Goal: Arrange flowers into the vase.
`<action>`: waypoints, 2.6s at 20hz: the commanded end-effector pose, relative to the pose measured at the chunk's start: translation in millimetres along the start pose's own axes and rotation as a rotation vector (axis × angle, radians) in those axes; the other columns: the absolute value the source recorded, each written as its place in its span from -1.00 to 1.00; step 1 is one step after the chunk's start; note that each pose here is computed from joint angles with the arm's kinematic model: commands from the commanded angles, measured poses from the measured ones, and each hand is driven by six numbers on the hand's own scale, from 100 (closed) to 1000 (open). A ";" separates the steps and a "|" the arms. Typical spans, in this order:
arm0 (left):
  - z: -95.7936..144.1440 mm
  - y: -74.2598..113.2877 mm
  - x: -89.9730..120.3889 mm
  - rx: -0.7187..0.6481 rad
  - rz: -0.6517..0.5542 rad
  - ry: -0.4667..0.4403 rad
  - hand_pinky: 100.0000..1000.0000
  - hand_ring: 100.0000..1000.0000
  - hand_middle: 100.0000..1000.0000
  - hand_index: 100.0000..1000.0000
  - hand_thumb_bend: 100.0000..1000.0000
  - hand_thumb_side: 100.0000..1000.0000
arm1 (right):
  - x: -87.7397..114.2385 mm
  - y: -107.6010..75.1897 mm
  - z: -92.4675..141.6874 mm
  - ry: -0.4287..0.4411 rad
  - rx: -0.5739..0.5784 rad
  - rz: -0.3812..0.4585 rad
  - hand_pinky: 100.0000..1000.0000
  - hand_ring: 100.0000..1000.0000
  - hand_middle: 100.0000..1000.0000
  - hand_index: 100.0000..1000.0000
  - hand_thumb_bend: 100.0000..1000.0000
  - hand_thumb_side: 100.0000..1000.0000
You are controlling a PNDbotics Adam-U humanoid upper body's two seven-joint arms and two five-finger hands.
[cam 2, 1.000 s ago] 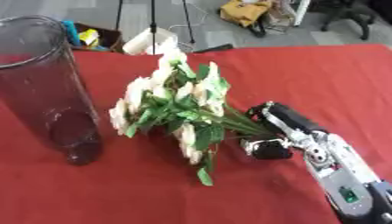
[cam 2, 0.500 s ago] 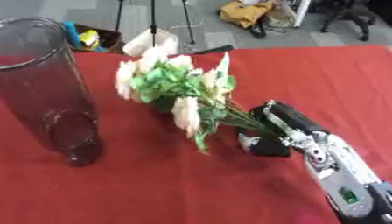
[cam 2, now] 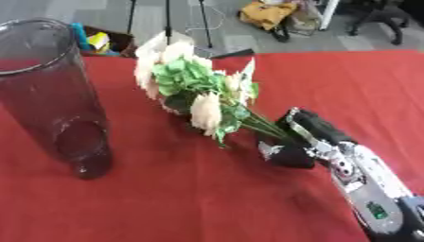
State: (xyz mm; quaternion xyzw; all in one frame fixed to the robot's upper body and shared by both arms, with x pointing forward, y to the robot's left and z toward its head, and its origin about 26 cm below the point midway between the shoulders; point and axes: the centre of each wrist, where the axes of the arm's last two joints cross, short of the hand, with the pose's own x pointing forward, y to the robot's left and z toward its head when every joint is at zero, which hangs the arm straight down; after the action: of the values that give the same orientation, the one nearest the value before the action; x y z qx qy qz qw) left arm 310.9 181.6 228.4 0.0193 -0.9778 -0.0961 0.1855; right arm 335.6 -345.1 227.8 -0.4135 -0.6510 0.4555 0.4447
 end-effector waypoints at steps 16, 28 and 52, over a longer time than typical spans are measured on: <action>-4.4 -1.5 5.7 -0.026 -0.004 -0.027 0.16 -0.17 0.22 0.52 -0.93 1.00 | -0.9 -13.2 2.8 -0.044 -0.147 -0.052 -0.68 -0.58 -1.00 -1.00 -1.00 0.16; -3.7 -1.6 5.6 -0.038 -0.008 -0.023 0.16 -0.18 0.22 0.52 -0.94 1.00 | -1.9 -16.9 3.1 -0.031 -0.371 -0.184 -1.00 -0.80 -1.00 -1.00 -1.00 0.41; -2.7 -0.6 5.2 -0.050 -0.006 -0.014 0.16 -0.17 0.22 0.53 -0.94 1.00 | 50.8 -74.8 22.5 -0.246 -0.578 -0.576 -1.00 -0.95 -1.00 -1.00 -1.00 0.28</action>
State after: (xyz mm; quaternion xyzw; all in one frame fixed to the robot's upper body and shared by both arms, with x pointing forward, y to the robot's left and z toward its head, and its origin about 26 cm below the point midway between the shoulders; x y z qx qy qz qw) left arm 310.9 181.6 228.1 0.0205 -0.9747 -0.1148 0.1905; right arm 298.9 -319.7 289.2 -0.2661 -0.8801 0.1576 0.3601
